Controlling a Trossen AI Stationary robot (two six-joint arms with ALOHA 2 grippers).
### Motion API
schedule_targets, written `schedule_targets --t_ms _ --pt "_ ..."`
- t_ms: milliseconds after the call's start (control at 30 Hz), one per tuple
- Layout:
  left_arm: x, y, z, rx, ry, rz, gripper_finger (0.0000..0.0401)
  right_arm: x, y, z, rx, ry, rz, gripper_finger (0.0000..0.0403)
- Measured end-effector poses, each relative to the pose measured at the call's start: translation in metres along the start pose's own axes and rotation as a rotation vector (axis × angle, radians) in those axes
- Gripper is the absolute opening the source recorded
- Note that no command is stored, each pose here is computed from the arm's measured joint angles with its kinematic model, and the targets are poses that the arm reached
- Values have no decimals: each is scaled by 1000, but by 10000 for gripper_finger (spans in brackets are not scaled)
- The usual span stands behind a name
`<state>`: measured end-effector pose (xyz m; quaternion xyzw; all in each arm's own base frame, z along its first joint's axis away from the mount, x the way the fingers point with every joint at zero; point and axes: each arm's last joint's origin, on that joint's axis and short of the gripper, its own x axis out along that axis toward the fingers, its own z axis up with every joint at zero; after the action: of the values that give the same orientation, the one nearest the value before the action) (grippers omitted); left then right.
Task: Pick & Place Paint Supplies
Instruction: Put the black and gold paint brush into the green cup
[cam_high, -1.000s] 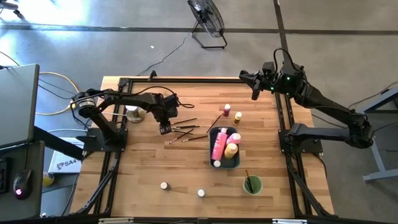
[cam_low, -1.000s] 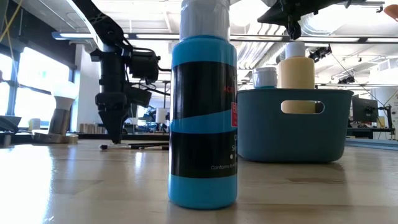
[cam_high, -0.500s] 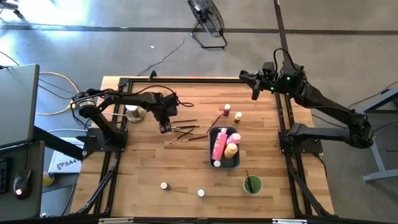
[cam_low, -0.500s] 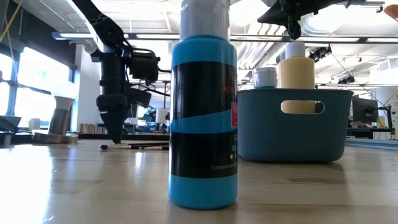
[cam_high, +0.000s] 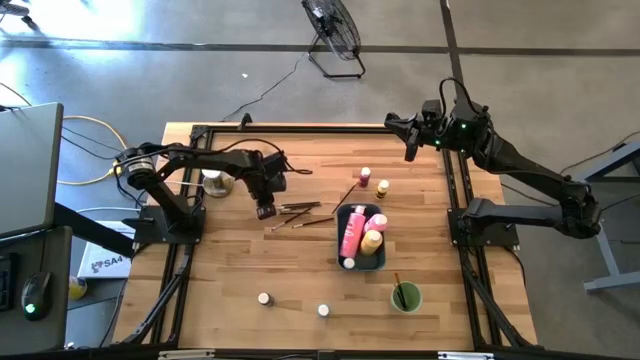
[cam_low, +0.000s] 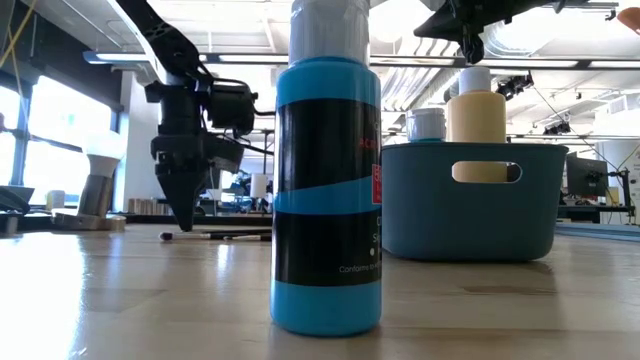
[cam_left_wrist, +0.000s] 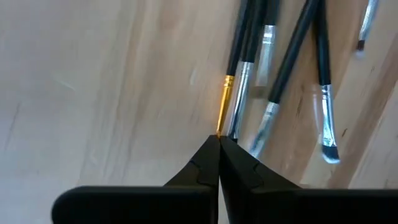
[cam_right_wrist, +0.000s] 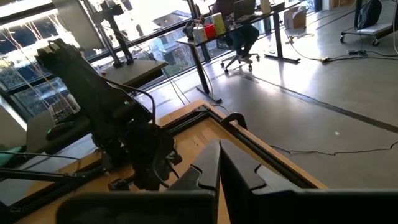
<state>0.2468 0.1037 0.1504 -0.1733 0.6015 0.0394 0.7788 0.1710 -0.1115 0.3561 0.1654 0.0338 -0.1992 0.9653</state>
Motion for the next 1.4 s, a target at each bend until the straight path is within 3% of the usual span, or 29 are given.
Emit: schedule_targets --t_ms 400,633,1000,1267,1400 --pt "-26 -1 27 7 -72 103 0 0 1 0 0 15 49 2" --pt "-58 -3 47 21 -79 161 0 0 2 0 -57 10 50 2" --pt "-173 4 78 -15 -198 205 0 0 4 6 -151 -52 92 2" --pt "-250 0 69 -49 -268 204 0 -2 19 18 -166 -181 222 2" --pt "-270 -3 61 -74 -274 168 0 0 32 17 -200 -225 164 2"
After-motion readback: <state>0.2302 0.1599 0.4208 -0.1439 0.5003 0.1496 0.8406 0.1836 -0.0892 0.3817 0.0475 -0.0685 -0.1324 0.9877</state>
